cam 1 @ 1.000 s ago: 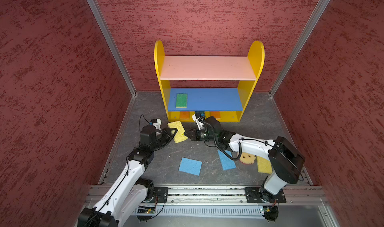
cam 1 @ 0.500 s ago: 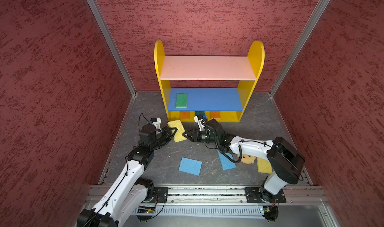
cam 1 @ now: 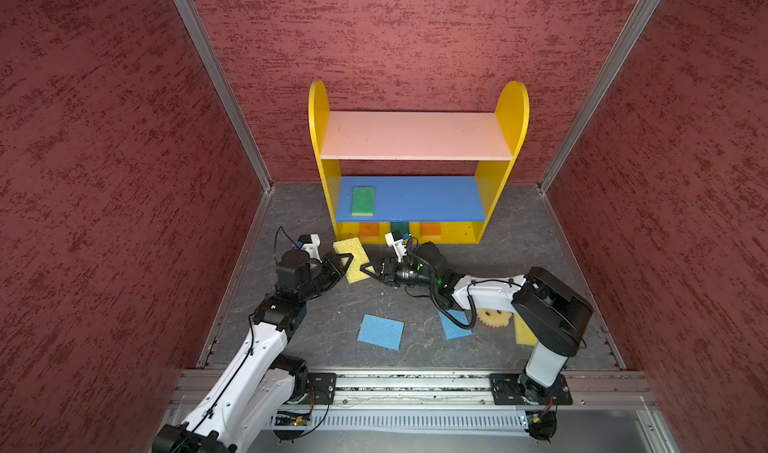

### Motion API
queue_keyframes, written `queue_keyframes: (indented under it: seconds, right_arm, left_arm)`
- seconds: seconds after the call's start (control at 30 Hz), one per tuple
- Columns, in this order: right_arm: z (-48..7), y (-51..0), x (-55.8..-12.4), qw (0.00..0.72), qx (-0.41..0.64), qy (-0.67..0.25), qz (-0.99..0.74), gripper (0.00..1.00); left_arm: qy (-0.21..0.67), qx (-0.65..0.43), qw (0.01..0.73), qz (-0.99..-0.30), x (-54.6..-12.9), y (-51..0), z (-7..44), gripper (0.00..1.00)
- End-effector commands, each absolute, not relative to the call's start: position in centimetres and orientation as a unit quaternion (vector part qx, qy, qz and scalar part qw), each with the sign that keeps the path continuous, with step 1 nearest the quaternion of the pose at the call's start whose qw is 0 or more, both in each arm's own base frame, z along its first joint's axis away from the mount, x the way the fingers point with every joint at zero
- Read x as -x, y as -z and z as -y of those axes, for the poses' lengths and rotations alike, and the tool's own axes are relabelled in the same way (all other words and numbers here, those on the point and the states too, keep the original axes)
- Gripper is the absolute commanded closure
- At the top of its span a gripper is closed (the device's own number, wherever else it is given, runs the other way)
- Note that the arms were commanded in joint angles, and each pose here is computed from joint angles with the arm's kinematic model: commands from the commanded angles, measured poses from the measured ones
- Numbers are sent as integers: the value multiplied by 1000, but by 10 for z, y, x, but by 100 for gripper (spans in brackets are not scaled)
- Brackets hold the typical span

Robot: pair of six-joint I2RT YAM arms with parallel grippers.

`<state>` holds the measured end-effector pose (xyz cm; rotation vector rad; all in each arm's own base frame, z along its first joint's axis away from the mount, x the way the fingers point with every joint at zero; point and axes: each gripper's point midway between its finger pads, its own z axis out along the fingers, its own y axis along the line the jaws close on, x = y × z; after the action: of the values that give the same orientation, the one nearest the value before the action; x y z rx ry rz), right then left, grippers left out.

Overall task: Place and organize the cleaning sponges onto the shelf
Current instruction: 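Grasp the upright yellow sponge with the right gripper while the left gripper steadies it, then lift the yellow sponge with the right gripper onto the blue shelf beside the green sponge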

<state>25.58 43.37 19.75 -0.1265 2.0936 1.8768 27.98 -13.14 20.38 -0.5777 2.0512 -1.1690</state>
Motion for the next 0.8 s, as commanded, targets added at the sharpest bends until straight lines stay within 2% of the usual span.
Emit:
queue_keyframes:
  seconds: [0.0, 0.07, 0.13, 0.23, 0.3, 0.4, 0.5, 0.57, 0.77]
  right_arm:
    - [-436, -220, -254, 165, 53, -686, -706, 74]
    - [-436, -218, -253, 166, 53, -682, -711, 80]
    - [-434, -216, -253, 167, 53, -677, -715, 89]
    - [-433, -213, -254, 169, 52, -669, -722, 99]
    - [-431, -212, -257, 174, 52, -662, -727, 100]
    - [-420, -213, -271, 187, 45, -651, -734, 100]
    - [-398, -217, -293, 215, 33, -630, -745, 100]
    - [-384, -218, -306, 232, 26, -610, -757, 100]
    - [-350, -222, -330, 280, 27, -540, -793, 100]
  left_arm:
    - [449, 215, 361, -789, -280, -212, 131, 90]
    - [448, 216, 360, -790, -280, -212, 130, 88]
    - [447, 216, 360, -790, -280, -211, 130, 80]
    - [450, 214, 362, -788, -280, -212, 131, 53]
    - [451, 209, 366, -787, -279, -215, 131, 35]
    - [447, 204, 373, -787, -277, -219, 129, 17]
    - [431, 201, 375, -796, -272, -219, 125, 4]
    - [420, 202, 376, -801, -269, -218, 122, 0]
    - [411, 220, 383, -797, -262, -212, 105, 1]
